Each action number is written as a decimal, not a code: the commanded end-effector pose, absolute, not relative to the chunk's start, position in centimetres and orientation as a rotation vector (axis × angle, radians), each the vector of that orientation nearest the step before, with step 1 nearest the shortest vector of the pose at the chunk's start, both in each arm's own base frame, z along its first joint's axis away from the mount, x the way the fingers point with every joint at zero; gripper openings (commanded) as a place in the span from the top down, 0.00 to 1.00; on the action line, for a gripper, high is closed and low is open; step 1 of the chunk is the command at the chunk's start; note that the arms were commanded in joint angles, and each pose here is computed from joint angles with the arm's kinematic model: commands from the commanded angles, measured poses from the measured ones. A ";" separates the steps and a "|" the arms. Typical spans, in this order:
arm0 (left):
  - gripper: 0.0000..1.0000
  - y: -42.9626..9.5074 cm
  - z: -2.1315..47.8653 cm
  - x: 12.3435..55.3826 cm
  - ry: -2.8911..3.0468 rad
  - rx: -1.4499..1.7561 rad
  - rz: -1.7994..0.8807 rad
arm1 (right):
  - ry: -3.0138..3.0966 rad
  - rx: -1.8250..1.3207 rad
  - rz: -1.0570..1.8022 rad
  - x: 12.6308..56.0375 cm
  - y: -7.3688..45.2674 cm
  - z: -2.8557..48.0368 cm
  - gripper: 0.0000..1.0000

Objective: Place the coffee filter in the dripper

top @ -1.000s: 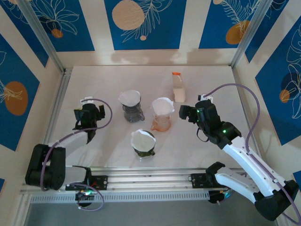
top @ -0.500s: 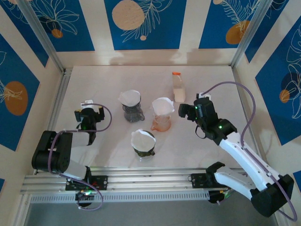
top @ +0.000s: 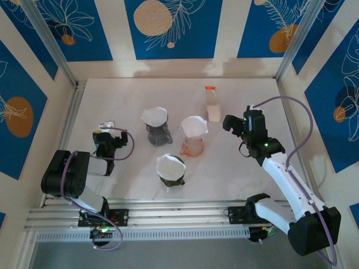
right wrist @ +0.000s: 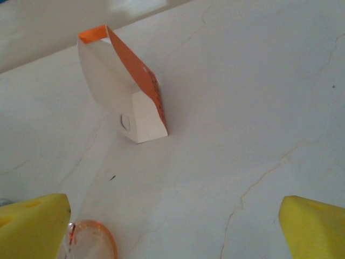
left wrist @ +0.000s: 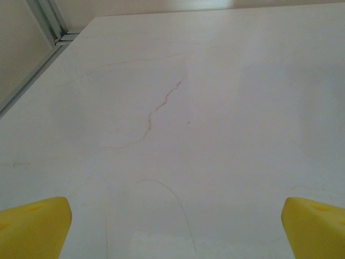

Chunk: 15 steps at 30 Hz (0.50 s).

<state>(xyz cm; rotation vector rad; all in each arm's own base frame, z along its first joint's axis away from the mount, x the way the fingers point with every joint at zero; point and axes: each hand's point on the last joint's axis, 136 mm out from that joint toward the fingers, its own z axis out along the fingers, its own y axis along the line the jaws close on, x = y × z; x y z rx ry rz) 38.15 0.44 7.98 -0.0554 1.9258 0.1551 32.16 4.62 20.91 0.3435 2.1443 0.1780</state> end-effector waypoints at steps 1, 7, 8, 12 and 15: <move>0.00 0.2 9.4 39.0 1.872 -0.037 0.135 | 2.055 0.178 0.157 33.4 5.0 21.4 0.01; 0.00 0.2 9.4 39.2 1.879 -0.034 0.139 | 1.978 0.121 0.050 34.6 2.9 18.8 0.01; 0.00 0.2 9.4 39.1 1.881 -0.032 0.138 | 1.975 0.124 0.034 34.8 2.4 18.4 0.01; 0.00 0.2 9.4 39.1 1.880 -0.032 0.138 | 2.020 0.107 0.005 35.4 1.1 15.2 0.01; 0.00 0.1 9.3 39.1 1.882 -0.031 0.138 | 2.023 0.117 0.042 36.4 0.9 13.0 0.01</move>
